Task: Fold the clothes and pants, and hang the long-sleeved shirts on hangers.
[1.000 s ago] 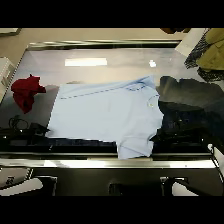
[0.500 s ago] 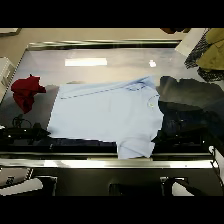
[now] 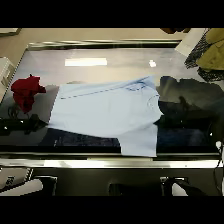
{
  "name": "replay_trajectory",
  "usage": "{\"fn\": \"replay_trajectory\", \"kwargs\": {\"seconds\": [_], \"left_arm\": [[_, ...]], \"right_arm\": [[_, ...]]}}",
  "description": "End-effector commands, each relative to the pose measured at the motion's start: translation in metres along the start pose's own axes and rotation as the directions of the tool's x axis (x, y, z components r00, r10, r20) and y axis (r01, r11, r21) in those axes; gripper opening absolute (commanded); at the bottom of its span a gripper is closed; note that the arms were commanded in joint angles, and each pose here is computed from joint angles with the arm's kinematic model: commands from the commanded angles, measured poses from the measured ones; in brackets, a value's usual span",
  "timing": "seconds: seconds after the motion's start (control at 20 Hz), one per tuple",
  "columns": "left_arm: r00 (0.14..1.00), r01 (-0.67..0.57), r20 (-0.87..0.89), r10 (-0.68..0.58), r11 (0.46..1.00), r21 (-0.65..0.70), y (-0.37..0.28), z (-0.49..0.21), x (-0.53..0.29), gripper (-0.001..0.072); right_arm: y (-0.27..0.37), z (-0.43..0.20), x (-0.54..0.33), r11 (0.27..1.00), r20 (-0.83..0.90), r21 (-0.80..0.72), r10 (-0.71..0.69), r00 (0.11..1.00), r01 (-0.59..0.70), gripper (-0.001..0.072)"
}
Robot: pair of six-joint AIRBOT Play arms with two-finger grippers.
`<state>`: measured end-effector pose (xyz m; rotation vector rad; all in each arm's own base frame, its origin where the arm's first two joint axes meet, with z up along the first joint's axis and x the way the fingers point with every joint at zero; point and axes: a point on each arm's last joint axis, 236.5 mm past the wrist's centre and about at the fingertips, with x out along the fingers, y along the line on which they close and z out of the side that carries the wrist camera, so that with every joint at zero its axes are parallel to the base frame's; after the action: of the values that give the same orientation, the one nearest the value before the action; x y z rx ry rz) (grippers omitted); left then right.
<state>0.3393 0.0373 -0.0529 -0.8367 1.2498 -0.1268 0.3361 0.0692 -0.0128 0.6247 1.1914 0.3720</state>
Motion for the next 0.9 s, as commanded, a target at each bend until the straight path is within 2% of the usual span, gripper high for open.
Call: {"fn": "replay_trajectory", "kwargs": {"seconds": [0.0, 0.15, 0.3, 0.45, 0.55, 0.7, 0.85], "left_arm": [[0.990, 0.018, 0.138, -0.041, 0.987, 0.162, -0.075, 0.049, -0.039, 0.0014], [0.940, -0.005, 0.326, -0.099, 0.953, 0.303, -0.159, 0.095, -0.112, 0.0013], [0.812, -0.146, 0.574, -0.107, 0.915, 0.376, -0.233, 0.117, -0.223, 0.0013], [0.615, -0.258, 0.777, -0.134, 0.897, 0.358, -0.283, 0.090, -0.342, 0.0013], [0.504, -0.312, 0.852, -0.141, 0.890, 0.332, -0.297, 0.050, -0.399, 0.0014], [0.395, -0.382, 0.907, -0.144, 0.872, 0.305, -0.300, -0.013, -0.447, 0.0014], [0.309, -0.408, 0.944, -0.118, 0.880, 0.243, -0.291, -0.054, -0.476, 0.0014]], "right_arm": [[0.054, 0.102, -0.050, 0.987, 0.290, -0.138, -0.038, 0.956, 0.081, 0.0028], [0.113, 0.174, -0.134, 0.965, 0.525, -0.220, -0.005, 0.851, 0.141, 0.0028], [0.196, 0.194, -0.234, 0.911, 0.666, -0.360, 0.100, 0.739, 0.201, 0.0029], [0.270, 0.164, -0.339, 0.845, 0.779, -0.444, 0.199, 0.595, 0.299, 0.0029], [0.302, 0.126, -0.403, 0.813, 0.848, -0.441, 0.237, 0.475, 0.381, 0.0029], [0.325, 0.061, -0.478, 0.810, 0.921, -0.375, 0.267, 0.285, 0.451, 0.0029], [0.327, 0.023, -0.518, 0.831, 0.952, -0.305, 0.259, 0.161, 0.465, 0.0029]]}}
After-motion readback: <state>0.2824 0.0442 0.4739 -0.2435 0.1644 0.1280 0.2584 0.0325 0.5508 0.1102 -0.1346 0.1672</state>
